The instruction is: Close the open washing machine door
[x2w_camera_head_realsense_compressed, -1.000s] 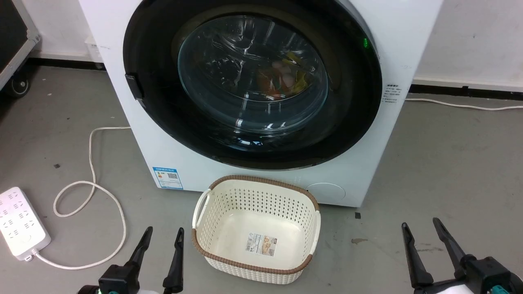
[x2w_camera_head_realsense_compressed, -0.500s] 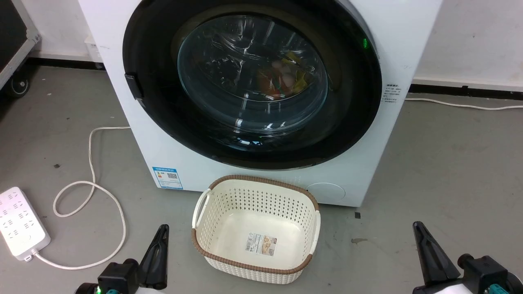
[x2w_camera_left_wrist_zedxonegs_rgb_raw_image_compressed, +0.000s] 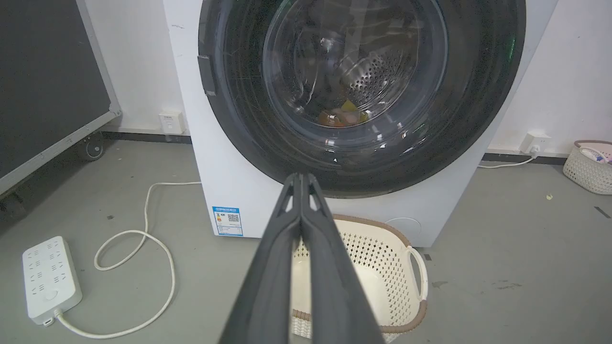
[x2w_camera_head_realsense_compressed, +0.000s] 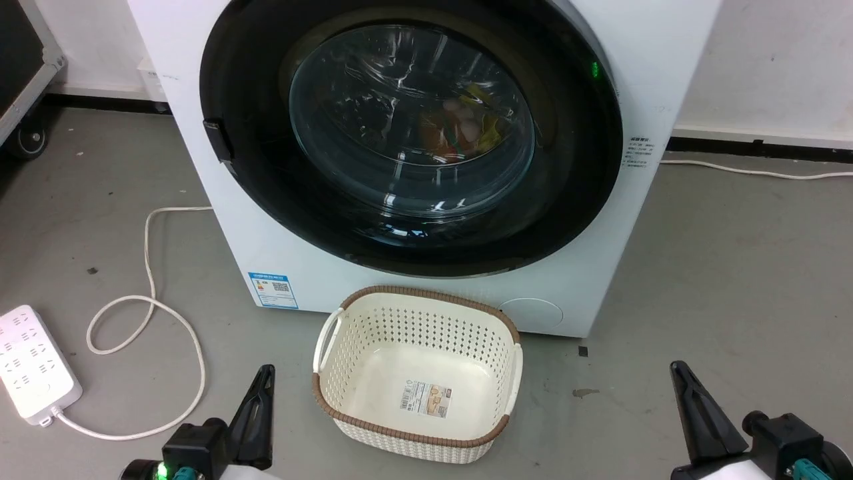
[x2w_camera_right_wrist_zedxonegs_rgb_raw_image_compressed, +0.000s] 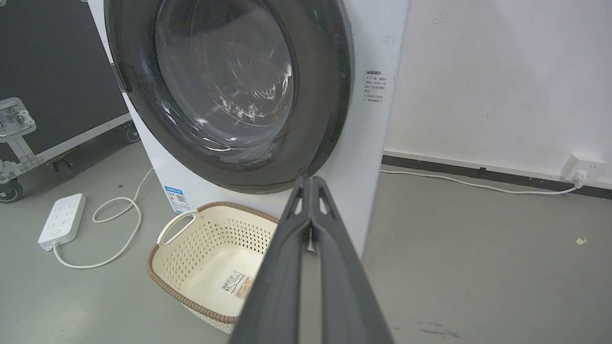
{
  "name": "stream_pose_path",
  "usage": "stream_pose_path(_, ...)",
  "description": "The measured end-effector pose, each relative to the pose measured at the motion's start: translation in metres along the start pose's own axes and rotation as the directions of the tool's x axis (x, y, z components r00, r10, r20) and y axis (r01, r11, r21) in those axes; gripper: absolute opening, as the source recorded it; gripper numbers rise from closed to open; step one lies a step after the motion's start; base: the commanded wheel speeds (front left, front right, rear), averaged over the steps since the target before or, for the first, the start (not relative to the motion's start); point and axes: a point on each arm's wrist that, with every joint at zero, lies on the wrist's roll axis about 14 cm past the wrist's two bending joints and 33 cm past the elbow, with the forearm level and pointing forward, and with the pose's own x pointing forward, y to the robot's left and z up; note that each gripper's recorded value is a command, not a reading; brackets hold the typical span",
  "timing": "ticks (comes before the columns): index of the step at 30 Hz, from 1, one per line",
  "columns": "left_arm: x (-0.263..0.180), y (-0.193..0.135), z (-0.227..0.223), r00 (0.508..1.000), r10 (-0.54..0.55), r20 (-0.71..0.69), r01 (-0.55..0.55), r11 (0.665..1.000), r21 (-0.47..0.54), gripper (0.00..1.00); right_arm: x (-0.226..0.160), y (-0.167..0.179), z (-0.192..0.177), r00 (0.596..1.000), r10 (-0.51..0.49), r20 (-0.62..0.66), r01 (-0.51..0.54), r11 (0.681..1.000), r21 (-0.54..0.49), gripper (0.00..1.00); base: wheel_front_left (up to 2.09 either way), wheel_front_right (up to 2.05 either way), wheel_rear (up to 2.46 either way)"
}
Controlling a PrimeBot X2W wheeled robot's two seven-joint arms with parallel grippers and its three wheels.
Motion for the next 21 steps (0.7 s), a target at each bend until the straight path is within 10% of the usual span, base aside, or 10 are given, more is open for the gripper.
stream_pose_path(21, 0.0024, 0.0022, 0.0010, 1.000, 0.017, -0.022, -0.017, 1.000, 0.022, 0.00, 0.0018, 0.0034, -0.0009, 1.000, 0.012, -0.028, -0.012, 1.000, -0.013, 0.00, 0.00, 0.00, 0.00)
